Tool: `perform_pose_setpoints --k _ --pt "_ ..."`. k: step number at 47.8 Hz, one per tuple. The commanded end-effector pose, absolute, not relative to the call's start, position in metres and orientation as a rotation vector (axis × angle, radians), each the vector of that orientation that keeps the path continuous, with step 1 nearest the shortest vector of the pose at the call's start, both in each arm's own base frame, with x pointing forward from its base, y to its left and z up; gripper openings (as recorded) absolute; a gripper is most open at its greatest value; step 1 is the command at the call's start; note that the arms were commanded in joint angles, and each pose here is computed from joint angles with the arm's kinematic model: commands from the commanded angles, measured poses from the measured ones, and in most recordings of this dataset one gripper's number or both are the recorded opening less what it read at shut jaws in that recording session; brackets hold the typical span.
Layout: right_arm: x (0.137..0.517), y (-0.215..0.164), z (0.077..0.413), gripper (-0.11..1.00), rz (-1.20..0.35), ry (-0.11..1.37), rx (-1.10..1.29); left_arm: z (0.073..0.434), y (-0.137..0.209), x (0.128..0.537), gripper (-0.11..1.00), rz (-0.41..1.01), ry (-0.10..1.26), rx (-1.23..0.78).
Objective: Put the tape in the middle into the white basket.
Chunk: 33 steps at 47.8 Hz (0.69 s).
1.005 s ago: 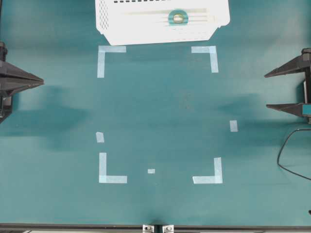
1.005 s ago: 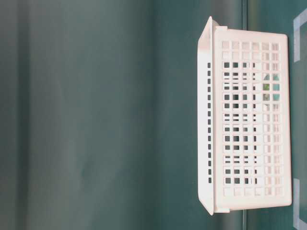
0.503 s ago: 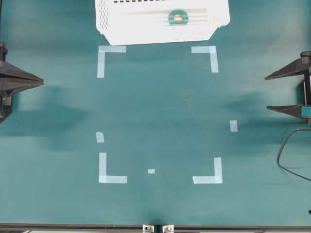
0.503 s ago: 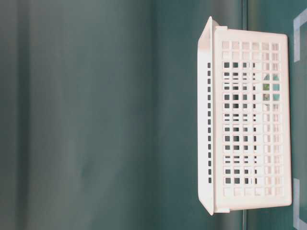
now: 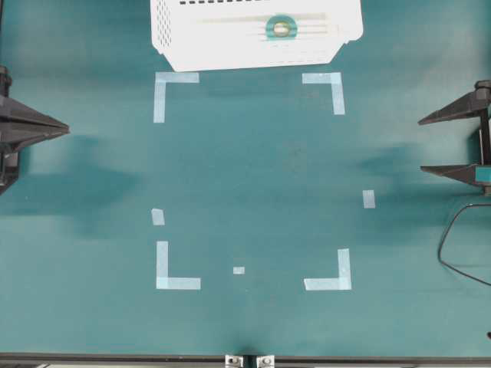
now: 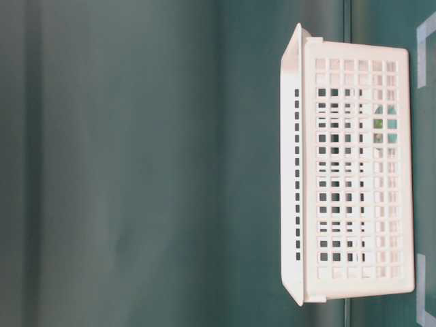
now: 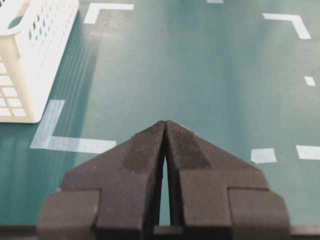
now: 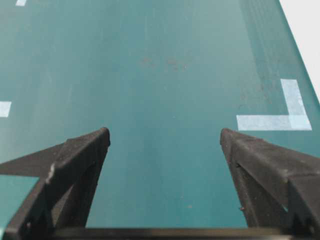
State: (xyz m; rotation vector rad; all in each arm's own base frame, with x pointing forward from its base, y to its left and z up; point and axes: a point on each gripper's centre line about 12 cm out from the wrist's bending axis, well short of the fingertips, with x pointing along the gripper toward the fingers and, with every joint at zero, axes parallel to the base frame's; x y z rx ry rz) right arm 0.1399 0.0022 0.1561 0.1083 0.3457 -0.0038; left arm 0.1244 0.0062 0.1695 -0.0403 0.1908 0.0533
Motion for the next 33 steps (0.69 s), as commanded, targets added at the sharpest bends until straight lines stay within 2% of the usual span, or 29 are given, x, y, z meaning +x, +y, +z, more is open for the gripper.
perform_pose_setpoints --k 1,33 --pt "0.1419 0.0023 0.162 0.96 -0.001 0.324 0.107 0.1739 0.0069 0.1255 -0.11 0.058 0.18 -0.042" --pt "0.1398 0.0023 0.1611 0.96 0.0 0.303 0.107 0.1741 0.0067 0.1255 -0.11 0.056 0.178 -0.04"
